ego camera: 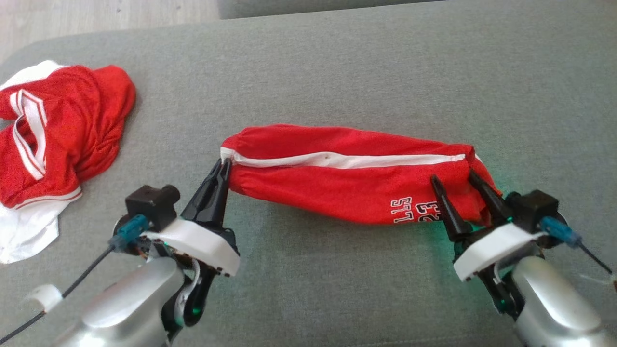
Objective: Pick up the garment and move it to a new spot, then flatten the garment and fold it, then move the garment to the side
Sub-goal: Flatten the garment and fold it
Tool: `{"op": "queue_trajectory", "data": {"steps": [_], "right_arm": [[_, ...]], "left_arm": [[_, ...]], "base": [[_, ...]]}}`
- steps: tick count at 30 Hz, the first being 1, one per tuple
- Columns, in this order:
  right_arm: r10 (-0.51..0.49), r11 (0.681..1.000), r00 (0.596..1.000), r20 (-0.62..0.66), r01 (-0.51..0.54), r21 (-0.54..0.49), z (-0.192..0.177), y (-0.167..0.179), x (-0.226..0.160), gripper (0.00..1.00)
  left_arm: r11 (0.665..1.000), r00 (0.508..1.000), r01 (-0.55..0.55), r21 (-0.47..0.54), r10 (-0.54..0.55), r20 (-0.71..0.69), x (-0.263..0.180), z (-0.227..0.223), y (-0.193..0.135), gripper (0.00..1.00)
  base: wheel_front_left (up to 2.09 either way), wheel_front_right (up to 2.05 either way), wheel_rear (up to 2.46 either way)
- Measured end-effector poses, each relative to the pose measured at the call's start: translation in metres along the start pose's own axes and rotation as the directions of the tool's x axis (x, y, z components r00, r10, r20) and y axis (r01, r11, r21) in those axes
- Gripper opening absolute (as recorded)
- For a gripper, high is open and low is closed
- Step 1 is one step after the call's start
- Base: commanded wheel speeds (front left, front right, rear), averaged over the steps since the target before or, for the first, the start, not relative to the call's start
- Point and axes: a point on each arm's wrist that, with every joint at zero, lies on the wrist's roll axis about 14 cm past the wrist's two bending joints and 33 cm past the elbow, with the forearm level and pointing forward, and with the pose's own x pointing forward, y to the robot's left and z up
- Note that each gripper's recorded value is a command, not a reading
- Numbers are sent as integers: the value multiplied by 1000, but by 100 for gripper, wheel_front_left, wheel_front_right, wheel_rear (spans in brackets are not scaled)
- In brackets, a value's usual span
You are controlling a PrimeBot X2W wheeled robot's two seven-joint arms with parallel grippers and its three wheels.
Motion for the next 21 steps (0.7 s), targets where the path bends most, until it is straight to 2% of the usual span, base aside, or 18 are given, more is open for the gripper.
{"op": "queue_trajectory", "data": {"steps": [9,20,21], "right_arm": [[58,998,994,-92,-55,39,-15,6,13,100],[98,993,991,-90,-91,79,5,2,25,100],[100,992,991,-90,-92,82,6,1,26,95]], "left_arm": [[1000,1000,-1,-9,1,0,-1,-3,0,0],[1000,1000,-4,-8,4,8,-5,-2,1,0],[1000,1000,-2,-10,2,9,-5,-2,0,0]], "base": [[0,0,0],[0,0,0],[0,0,0]]}}
